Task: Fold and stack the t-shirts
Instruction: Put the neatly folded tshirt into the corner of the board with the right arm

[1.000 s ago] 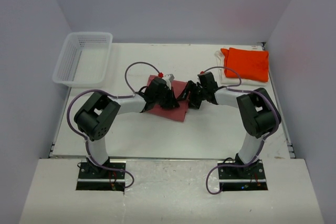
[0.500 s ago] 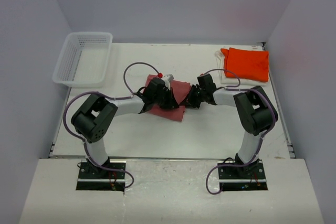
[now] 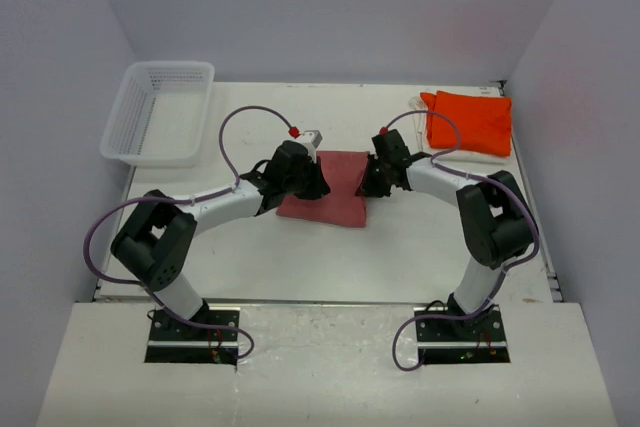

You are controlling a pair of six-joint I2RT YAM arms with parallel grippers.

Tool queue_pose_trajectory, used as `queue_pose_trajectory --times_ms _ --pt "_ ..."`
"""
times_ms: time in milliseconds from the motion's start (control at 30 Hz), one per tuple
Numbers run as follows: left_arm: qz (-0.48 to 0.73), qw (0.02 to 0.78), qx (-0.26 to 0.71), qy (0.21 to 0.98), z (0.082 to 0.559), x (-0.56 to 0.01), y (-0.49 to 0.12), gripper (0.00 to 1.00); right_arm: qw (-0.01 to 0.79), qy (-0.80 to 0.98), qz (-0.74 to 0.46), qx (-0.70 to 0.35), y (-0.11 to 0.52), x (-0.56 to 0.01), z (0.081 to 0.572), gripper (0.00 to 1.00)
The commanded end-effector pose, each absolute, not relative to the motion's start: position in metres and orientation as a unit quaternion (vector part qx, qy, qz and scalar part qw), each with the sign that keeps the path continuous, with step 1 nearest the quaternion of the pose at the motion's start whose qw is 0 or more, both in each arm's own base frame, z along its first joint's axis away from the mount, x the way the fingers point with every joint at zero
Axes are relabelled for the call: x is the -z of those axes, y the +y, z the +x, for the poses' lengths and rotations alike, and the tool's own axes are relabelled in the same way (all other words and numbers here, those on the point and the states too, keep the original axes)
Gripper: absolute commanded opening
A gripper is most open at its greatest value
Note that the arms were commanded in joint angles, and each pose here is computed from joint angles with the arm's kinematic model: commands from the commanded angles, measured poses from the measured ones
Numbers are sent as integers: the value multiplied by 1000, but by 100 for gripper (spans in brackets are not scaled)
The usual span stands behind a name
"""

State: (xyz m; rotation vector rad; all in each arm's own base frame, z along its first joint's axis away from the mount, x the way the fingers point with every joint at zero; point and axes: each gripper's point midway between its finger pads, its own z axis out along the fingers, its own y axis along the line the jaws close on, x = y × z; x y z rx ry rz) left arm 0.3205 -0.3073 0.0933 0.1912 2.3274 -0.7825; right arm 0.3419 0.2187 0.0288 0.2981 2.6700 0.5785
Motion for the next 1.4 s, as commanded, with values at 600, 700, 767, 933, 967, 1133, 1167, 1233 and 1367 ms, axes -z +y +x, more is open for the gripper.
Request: queue_pose_trajectory --times_ms 600,700,767,933,967,1133,1167,1233,1367 --pt "91 299 283 907 321 -63 -313 0 372 928 -17 28 140 -173 454 0" --pt "93 297 285 907 321 -63 -315 0 372 926 -31 53 136 -175 469 0" --pt "95 294 288 906 320 -62 -316 0 373 925 -42 56 136 -178 475 0" --pt "100 286 290 908 319 -56 -318 0 382 919 -69 68 133 -187 497 0" --pt "101 284 291 908 319 -56 -319 0 392 915 -72 67 135 -197 503 0" --pt "105 278 294 909 317 -52 -321 0 395 906 -136 70 145 -210 521 0" --pt "106 277 293 909 317 -52 -320 0 398 902 -156 54 155 -214 523 0" --pt "109 278 292 909 317 -53 -320 0 377 904 -195 42 162 -210 515 0" --pt "109 290 286 907 322 -57 -319 0 350 911 -216 25 169 -192 506 0"
